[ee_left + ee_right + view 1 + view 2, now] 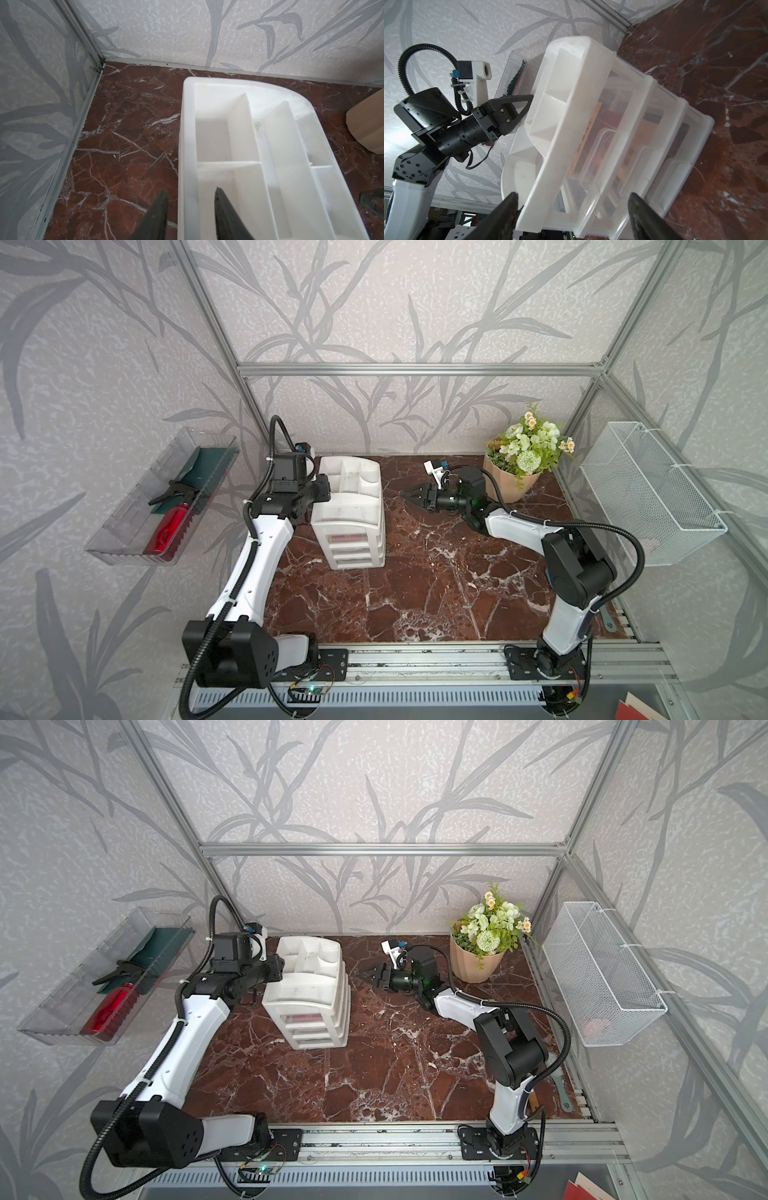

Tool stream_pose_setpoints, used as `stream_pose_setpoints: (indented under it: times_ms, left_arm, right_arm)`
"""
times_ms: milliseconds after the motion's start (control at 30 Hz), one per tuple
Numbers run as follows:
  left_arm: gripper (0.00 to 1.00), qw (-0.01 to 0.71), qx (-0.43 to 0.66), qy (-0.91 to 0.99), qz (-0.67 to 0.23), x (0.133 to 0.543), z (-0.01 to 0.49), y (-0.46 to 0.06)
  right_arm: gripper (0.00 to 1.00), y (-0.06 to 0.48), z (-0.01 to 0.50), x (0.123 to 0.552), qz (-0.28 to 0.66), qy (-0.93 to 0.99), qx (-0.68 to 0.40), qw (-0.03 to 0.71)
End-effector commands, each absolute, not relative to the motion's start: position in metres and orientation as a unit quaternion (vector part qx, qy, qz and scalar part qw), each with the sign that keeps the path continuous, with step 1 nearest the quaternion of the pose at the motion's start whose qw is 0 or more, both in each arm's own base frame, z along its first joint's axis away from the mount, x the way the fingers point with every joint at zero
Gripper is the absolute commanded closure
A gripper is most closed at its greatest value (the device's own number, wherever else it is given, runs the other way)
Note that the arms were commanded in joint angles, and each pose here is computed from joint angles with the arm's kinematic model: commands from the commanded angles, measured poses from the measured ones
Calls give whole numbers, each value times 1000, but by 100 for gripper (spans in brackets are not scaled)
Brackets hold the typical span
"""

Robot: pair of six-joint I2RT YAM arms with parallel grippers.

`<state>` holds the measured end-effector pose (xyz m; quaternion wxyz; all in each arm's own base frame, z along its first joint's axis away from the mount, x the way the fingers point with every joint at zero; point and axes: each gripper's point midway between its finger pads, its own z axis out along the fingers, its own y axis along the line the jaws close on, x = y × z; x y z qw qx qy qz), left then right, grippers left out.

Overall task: Take the postcards out of the drawer
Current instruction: Adjust the storage box at the center of the board, then open the drawer in the storage box.

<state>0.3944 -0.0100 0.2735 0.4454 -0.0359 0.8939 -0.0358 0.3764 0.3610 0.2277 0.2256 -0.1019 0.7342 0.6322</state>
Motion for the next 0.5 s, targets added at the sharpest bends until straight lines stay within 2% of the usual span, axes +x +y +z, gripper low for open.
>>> stream_pose_setpoints:
  times_ms: [0,133,467]
  left_arm:
    - [76,464,-23,885,-27,404,291,-8]
    - [88,455,-20,890,-33,407,286,-10]
    - [100,433,-22,901,-31,412,267,-10]
  right_arm:
    - [18,373,239,372,662,706,-102,230]
    - [17,385,234,369,673,700,-90,222]
    - [17,392,223,365,685,695,-52,213]
